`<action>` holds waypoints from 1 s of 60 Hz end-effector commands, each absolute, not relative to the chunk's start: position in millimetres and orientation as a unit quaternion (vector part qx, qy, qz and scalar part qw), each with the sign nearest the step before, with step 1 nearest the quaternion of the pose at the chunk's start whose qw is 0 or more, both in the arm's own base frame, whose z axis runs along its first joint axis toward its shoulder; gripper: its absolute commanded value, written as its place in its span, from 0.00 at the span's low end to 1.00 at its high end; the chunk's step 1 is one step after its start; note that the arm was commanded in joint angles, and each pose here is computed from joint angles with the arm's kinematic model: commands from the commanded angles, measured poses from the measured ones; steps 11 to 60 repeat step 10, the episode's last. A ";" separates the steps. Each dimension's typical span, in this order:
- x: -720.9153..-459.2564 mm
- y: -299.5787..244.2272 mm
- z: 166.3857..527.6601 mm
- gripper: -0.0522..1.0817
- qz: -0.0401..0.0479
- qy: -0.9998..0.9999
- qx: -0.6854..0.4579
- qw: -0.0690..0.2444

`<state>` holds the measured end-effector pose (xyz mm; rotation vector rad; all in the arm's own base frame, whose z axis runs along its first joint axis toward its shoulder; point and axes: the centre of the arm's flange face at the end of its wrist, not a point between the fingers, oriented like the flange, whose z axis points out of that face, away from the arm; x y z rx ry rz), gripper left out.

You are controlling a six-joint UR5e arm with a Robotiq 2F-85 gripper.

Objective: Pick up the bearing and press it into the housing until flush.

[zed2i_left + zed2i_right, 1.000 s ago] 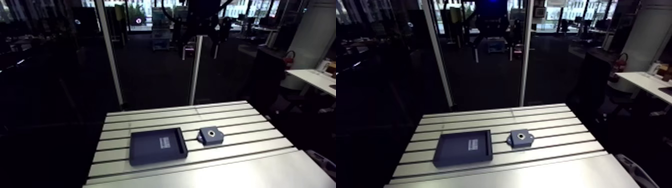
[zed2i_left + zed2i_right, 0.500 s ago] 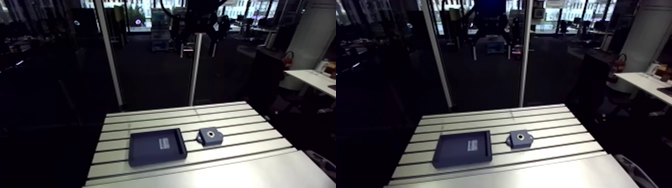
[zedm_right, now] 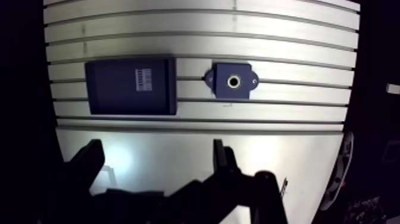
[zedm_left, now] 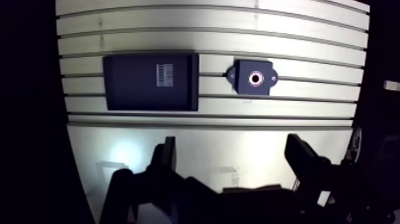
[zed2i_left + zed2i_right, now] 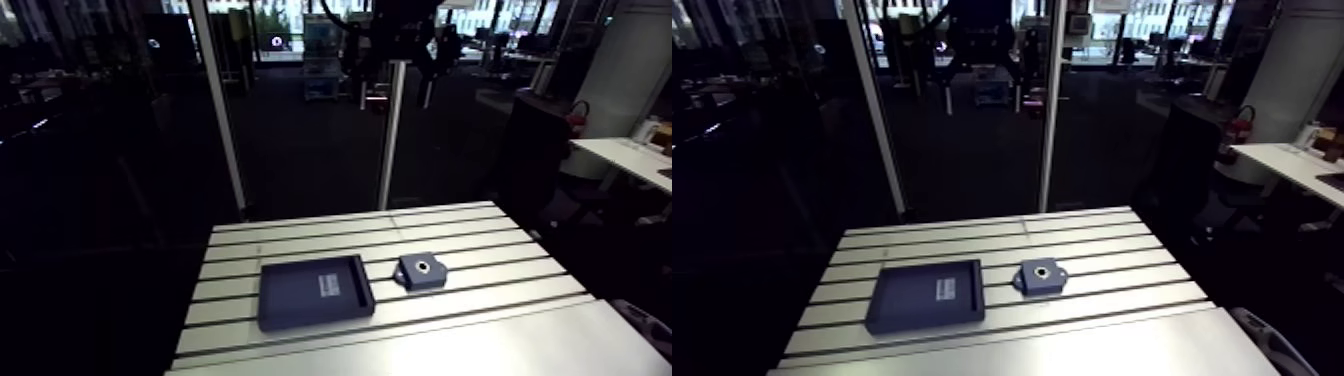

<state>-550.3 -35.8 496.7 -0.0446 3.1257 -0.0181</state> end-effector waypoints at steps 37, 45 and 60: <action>-549.1 -38.7 492.5 0.05 -0.008 1.000 -0.016 0.012; -549.1 -38.7 492.5 0.05 -0.008 1.000 -0.016 0.012; -549.1 -38.7 492.5 0.05 -0.008 1.000 -0.016 0.012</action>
